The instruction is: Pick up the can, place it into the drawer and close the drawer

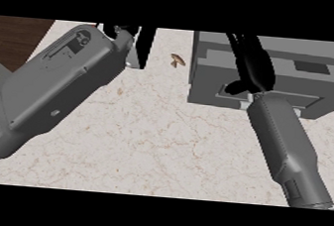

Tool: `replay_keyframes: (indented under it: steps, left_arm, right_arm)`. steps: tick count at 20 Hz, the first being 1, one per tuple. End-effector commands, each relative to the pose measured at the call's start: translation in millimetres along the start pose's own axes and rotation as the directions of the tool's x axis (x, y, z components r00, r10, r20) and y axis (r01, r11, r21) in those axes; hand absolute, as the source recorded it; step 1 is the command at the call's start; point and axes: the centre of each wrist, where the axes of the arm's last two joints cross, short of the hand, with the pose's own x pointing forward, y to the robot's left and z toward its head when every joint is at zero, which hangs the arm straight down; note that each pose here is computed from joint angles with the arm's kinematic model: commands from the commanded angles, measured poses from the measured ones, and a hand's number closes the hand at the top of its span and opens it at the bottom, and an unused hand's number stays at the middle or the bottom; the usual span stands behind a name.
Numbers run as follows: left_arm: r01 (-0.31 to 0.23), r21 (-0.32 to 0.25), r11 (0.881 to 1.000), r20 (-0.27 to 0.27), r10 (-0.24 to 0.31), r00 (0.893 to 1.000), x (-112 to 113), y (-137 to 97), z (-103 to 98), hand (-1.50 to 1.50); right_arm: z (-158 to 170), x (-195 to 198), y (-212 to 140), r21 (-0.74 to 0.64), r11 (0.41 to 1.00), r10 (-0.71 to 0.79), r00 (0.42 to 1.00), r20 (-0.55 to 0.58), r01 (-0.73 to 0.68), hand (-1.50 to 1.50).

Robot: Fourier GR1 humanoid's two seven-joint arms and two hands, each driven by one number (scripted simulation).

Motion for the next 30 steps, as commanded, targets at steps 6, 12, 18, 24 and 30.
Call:
replay_keyframes:
  steps: [6, 12, 18, 24, 30]
  left_arm:
    - [-0.015, -0.008, 1.000, -0.003, 0.015, 1.000, 6.6, 10.4, 4.4, -1.50]
    - [0.001, -0.004, 1.000, 0.023, -0.001, 1.000, 8.3, 16.3, 5.3, -1.50]
    - [-0.005, -0.036, 0.999, 0.005, 0.005, 1.000, 17.9, 16.0, 16.9, -1.50]
    - [-0.003, -0.035, 0.999, 0.015, 0.004, 1.000, 23.1, 27.0, 15.2, -1.50]
    - [-0.007, -0.054, 0.999, 0.015, 0.008, 1.000, 20.5, 20.0, 25.1, -1.50]
  right_arm:
    - [-14.4, -3.8, 14.0, -0.047, 0.999, 0.000, 0.999, -0.055, -0.002, -1.50]
    - [-32.5, -13.7, -0.9, -0.102, 0.994, 0.027, 0.996, -0.082, -0.035, -1.50]
    - [-48.4, -26.8, -22.7, -0.134, 0.988, 0.060, 0.993, -0.100, -0.074, -1.50]
    - [-74.0, -21.7, -53.5, -0.131, 0.988, 0.062, 0.990, -0.129, -0.079, -1.50]
    - [-76.5, -1.6, -45.5, -0.073, 0.983, -0.174, 0.983, -0.056, 0.170, -1.50]
